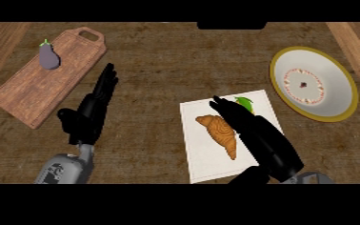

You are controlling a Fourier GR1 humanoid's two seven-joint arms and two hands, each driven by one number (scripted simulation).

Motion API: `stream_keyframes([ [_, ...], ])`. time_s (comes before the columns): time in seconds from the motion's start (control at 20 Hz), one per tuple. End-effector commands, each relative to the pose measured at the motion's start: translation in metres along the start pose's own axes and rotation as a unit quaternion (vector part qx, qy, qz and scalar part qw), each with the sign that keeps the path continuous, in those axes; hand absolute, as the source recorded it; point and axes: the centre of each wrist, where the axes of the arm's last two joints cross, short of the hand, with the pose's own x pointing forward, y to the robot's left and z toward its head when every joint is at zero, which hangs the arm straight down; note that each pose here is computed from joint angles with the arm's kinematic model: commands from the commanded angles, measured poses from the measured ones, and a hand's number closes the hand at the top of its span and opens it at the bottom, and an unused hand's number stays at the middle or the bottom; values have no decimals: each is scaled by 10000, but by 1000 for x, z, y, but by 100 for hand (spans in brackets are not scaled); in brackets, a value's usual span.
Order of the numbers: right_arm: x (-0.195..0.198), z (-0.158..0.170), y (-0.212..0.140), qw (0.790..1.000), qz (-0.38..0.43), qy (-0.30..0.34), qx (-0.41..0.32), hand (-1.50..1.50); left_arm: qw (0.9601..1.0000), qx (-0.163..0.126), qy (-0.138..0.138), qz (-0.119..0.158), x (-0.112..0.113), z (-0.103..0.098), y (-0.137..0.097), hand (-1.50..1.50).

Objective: Pick the croissant from the placemat and place it in the bowl

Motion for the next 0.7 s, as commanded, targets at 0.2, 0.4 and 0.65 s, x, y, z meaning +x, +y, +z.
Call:
stream_keyframes([
  [0.2,-30,9,3,9996,-229,-53,164,-150,10000,-80,-17,-54,35,7,9,0],
  [0.4,-43,8,-3,9971,-677,-334,123,-150,10000,39,-41,3,12,1,15,0],
  [0.65,-11,12,9,9950,-879,-430,195,-150,9999,74,-50,-80,-8,2,-13,0],
])
